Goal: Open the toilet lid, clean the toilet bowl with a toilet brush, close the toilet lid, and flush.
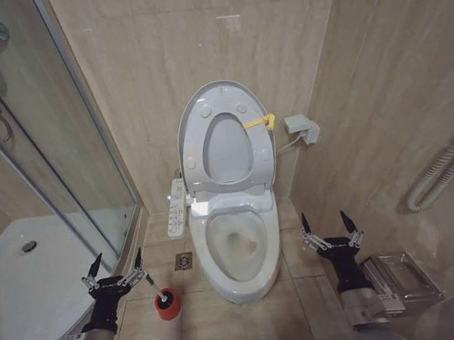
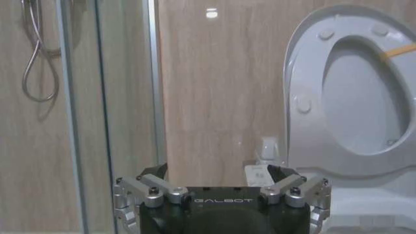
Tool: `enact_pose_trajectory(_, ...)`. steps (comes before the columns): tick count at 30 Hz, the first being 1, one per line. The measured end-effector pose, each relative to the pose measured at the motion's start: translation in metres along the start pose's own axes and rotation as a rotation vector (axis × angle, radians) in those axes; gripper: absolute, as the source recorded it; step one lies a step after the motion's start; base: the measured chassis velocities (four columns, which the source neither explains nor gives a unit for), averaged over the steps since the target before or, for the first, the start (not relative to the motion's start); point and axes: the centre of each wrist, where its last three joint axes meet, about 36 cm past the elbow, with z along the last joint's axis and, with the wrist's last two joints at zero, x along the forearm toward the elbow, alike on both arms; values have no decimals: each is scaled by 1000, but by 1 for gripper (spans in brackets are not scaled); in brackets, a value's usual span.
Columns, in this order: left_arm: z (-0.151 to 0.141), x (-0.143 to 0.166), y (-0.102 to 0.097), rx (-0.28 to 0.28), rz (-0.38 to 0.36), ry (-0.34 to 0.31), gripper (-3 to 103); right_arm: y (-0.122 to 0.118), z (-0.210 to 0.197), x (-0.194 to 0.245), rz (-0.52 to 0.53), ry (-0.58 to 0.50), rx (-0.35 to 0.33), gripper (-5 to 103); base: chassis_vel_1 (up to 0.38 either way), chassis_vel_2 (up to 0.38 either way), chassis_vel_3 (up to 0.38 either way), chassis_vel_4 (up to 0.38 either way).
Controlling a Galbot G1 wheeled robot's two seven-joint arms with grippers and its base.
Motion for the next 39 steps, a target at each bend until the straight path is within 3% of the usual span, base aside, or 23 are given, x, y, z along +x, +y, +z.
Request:
enact_pose_trajectory(4,28,-3,5,2,-32,23,100,0,0,0,0,0,0,100,0,0,0,0)
enact_pose_trajectory(8,37,-5,6,9,-41,28,100,0,0,0,0,0,0,100,0,0,0,0)
enact_pose_trajectory(39,32,-20,-2,24,-7,-10,100,0,0,0,0,0,0,100,-28,28,29,-27)
